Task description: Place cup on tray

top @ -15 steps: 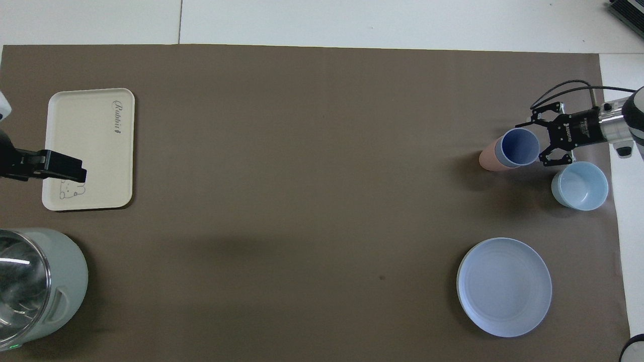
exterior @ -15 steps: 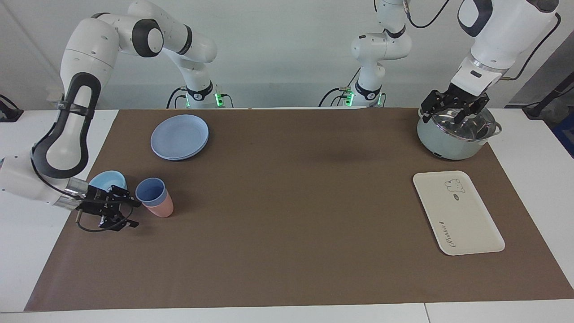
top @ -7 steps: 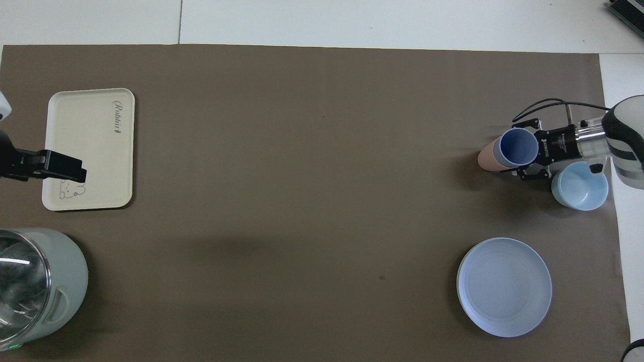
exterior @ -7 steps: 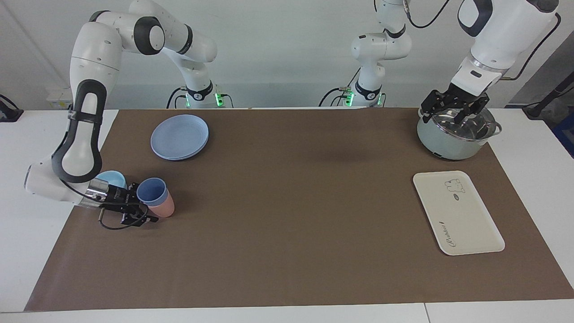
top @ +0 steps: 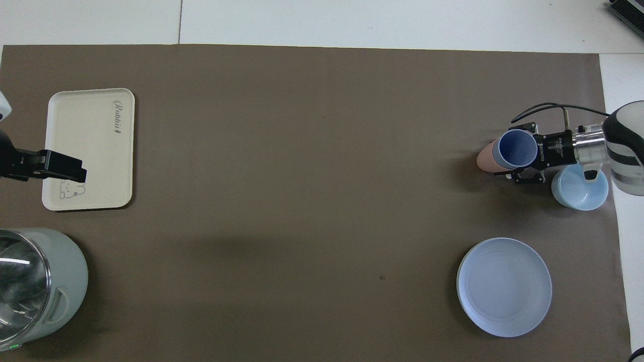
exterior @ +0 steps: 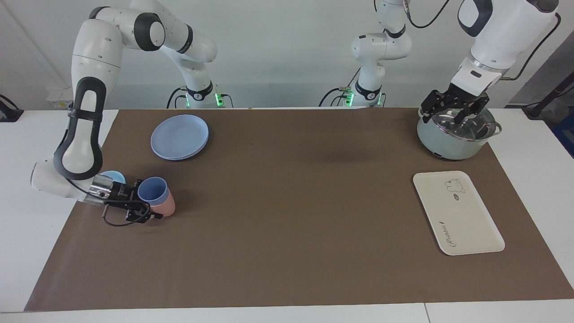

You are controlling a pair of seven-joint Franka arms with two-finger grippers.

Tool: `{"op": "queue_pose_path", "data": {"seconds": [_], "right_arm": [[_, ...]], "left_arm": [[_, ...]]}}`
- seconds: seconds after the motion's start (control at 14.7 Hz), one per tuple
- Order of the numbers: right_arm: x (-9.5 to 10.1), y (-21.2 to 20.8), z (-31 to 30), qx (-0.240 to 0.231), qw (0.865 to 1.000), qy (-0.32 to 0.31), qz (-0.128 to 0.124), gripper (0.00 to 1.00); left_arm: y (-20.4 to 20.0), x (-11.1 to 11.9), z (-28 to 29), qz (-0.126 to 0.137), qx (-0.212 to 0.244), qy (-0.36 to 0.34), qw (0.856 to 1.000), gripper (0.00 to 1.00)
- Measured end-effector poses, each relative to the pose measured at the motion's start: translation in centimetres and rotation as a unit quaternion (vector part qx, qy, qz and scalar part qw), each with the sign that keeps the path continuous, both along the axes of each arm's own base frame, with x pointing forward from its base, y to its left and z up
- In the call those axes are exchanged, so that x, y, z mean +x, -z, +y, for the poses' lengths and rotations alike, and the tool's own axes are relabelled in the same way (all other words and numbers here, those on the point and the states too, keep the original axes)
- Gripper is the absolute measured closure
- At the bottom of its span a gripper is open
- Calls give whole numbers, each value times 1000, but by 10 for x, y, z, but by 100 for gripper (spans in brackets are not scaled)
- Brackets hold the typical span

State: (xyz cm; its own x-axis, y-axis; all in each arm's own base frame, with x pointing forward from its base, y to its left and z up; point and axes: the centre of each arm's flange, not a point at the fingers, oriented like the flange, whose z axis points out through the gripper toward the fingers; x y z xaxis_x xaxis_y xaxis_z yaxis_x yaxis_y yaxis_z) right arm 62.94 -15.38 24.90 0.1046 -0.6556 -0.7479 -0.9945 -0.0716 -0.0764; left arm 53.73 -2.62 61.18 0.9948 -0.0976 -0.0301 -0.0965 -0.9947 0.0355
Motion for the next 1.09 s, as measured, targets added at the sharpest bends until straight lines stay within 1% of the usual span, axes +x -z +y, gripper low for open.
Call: {"op": "queue_pose_path", "data": {"seconds": [0.14, 0.2, 0.34, 0.48, 0.61, 0.75, 0.95, 1.09], "right_arm": [[0, 1, 4, 10, 1000, 7, -1, 23], [1, 1, 7, 13, 1000, 8, -1, 26], [3, 0, 12, 21, 1000, 13, -2, 27], [5, -5, 17, 23, 1000, 21, 4, 27], [9, -20, 30, 20, 999, 25, 12, 27], [13, -43, 54, 16, 999, 23, 15, 27], [14, -74, 100, -4, 999, 30, 15, 27], [13, -93, 142, -20, 998, 47, 23, 27]], "left_arm": [[0, 0, 0, 0, 0, 0, 1000, 0], [0, 0, 0, 0, 0, 0, 1000, 0], [0, 0, 0, 0, 0, 0, 1000, 0], [0, 0, 0, 0, 0, 0, 1000, 0], [1, -1, -1, 4, 0, 1, 1000, 0], [3, -5, -12, 19, 1, 12, 1000, 0], [3, -8, -31, 22, 2, 28, 999, 0], [3, -8, -28, 22, 2, 25, 999, 0]]}}
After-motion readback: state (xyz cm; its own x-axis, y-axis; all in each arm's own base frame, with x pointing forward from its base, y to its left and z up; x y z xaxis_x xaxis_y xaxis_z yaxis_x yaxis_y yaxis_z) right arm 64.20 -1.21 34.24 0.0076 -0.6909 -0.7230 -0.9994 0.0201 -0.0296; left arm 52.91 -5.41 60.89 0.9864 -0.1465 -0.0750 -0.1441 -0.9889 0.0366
